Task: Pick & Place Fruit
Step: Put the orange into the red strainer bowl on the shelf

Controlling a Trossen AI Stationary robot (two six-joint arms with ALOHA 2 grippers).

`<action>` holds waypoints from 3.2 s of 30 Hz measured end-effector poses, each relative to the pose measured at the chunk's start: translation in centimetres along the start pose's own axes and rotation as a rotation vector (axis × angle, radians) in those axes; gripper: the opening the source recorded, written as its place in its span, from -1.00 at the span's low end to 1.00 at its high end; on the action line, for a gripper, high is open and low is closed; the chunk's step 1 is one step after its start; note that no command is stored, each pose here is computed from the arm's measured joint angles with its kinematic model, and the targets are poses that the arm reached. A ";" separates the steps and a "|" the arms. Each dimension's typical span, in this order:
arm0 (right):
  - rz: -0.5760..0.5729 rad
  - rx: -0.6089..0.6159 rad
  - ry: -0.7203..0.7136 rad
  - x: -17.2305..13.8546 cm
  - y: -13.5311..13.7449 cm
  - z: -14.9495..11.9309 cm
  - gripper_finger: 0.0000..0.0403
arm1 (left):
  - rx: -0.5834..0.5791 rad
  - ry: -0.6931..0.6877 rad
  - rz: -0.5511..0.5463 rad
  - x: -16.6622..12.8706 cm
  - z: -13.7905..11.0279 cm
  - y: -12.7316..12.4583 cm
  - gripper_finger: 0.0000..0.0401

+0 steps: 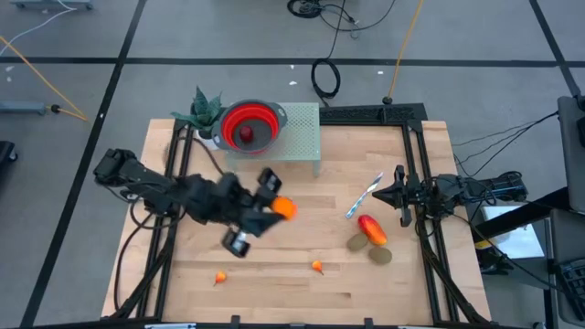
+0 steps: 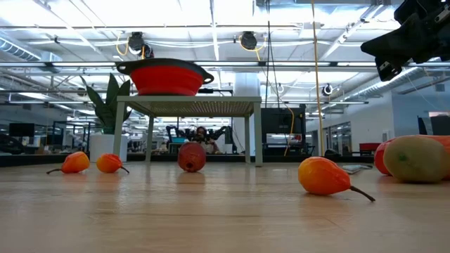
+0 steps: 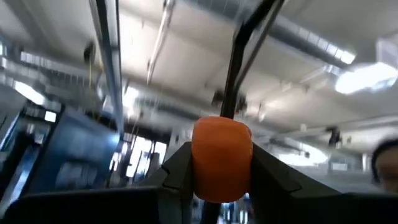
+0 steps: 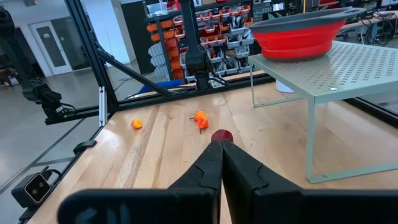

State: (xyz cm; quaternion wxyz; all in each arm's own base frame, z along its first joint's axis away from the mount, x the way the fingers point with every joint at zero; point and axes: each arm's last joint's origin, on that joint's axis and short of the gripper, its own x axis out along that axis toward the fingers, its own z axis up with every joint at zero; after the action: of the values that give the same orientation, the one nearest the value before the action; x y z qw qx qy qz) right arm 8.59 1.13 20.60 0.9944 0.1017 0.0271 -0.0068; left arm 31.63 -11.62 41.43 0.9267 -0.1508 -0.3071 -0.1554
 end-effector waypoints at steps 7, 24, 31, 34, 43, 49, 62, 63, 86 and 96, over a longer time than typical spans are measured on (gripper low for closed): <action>0.000 0.000 0.000 0.0 0.0 0.0 -1.00 | -0.257 0.377 0.146 -0.7 -3.5 1.8 -0.46; 0.000 0.000 0.000 0.0 0.0 0.0 -1.00 | -0.665 1.055 0.742 -6.6 -8.4 5.2 -0.46; 0.000 0.000 0.000 0.0 0.0 0.0 -1.00 | -0.701 1.187 0.825 -8.0 -8.5 5.7 -0.46; 0.000 0.001 -0.001 0.0 0.0 0.0 -1.00 | -0.687 1.208 0.856 -8.4 -7.8 5.6 -0.46; -0.003 0.000 0.000 0.0 0.0 0.0 -1.00 | -0.525 1.103 0.938 -9.3 -2.9 6.0 -0.46; -0.004 0.001 -0.002 0.0 0.0 0.0 -1.00 | -0.369 1.052 1.002 -10.2 -0.2 7.3 -0.46; -0.004 0.001 -0.002 0.0 0.0 0.0 -1.00 | -0.007 1.003 1.111 -10.9 4.0 11.6 -0.46; -0.004 0.000 -0.001 0.0 0.0 0.0 -1.00 | 0.026 1.003 1.106 -10.7 4.5 12.0 -0.46; -0.004 0.000 -0.001 0.0 0.0 0.0 -1.00 | 0.563 1.044 1.189 -11.3 12.7 18.1 -0.46; -0.005 0.000 -0.002 0.0 0.0 0.0 -1.00 | 0.536 1.155 1.094 -11.8 11.3 21.3 -0.46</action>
State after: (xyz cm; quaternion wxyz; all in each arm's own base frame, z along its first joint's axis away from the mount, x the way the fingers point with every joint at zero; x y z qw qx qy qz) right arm 8.59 1.11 20.60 0.9944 0.1017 0.0266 -0.0096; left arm 24.81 14.26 38.91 0.8874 0.0502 0.3058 0.3412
